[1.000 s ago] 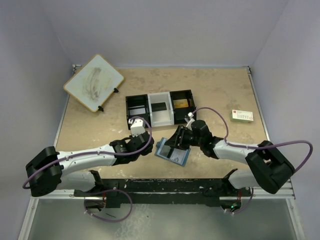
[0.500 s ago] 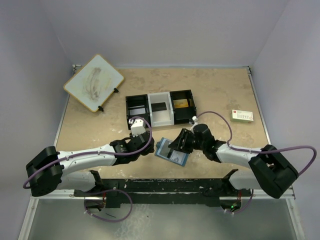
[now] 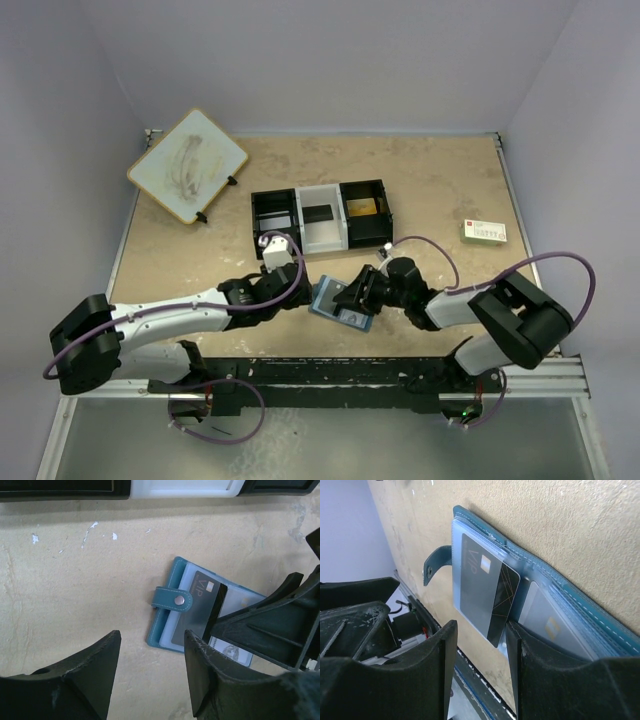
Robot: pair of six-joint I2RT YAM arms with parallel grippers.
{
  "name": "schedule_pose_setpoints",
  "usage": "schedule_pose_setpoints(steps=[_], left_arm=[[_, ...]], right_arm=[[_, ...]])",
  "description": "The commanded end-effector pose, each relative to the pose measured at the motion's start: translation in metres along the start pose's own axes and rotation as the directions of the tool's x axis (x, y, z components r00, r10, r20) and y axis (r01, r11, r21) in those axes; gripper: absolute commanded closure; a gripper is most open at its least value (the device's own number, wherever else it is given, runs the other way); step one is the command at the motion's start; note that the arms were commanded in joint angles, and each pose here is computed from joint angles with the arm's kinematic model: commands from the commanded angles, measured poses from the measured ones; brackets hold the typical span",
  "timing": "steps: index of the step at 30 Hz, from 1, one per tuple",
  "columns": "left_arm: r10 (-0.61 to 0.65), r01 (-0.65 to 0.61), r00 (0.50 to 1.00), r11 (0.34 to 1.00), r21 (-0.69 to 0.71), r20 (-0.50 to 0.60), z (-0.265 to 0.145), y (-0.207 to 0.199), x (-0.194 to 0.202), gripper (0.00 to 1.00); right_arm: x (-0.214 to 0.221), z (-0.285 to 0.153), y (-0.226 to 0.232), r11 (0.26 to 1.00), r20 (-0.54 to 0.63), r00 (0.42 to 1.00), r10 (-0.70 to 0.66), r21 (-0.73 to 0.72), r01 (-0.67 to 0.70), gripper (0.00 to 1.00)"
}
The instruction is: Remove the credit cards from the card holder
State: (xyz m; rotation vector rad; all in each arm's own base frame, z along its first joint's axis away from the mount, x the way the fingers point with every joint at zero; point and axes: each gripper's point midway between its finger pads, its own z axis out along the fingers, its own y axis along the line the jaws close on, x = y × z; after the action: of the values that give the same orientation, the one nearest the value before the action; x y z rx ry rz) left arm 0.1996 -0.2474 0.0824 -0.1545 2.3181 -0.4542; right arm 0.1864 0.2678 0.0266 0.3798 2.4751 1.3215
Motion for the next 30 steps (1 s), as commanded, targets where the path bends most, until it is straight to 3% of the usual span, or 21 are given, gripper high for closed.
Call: schedule_pose_setpoints(steps=[1, 8, 14, 20, 30], left_arm=[[-0.014, 0.013, 1.000, 0.995, 0.099, 0.014, -0.008, -0.033, -0.016, 0.49], [0.057, -0.046, 0.997, 0.984, 0.174, -0.059, 0.002, -0.057, -0.001, 0.57], [0.119, -0.092, 0.986, 0.970, 0.223, -0.114, 0.009, -0.078, 0.010, 0.68], [0.167, -0.131, 0.973, 0.967, 0.220, -0.158, 0.021, -0.082, 0.023, 0.72], [0.201, -0.210, 0.958, 0.977, -0.024, -0.203, 0.056, -0.043, 0.041, 0.81]], right_arm=[[0.000, -0.006, -0.033, 0.988, 0.035, 0.999, 0.016, 0.151, -0.021, 0.53], [-0.004, -0.008, -0.038, 0.985, 0.065, 0.998, 0.012, 0.173, -0.023, 0.57], [-0.005, -0.003, -0.044, 0.983, 0.067, 0.998, 0.018, 0.183, -0.030, 0.69], [-0.006, -0.003, -0.043, 0.983, 0.079, 0.997, 0.021, 0.179, -0.035, 0.78], [-0.005, -0.004, -0.041, 0.987, 0.079, 0.996, 0.030, 0.158, -0.042, 0.85]])
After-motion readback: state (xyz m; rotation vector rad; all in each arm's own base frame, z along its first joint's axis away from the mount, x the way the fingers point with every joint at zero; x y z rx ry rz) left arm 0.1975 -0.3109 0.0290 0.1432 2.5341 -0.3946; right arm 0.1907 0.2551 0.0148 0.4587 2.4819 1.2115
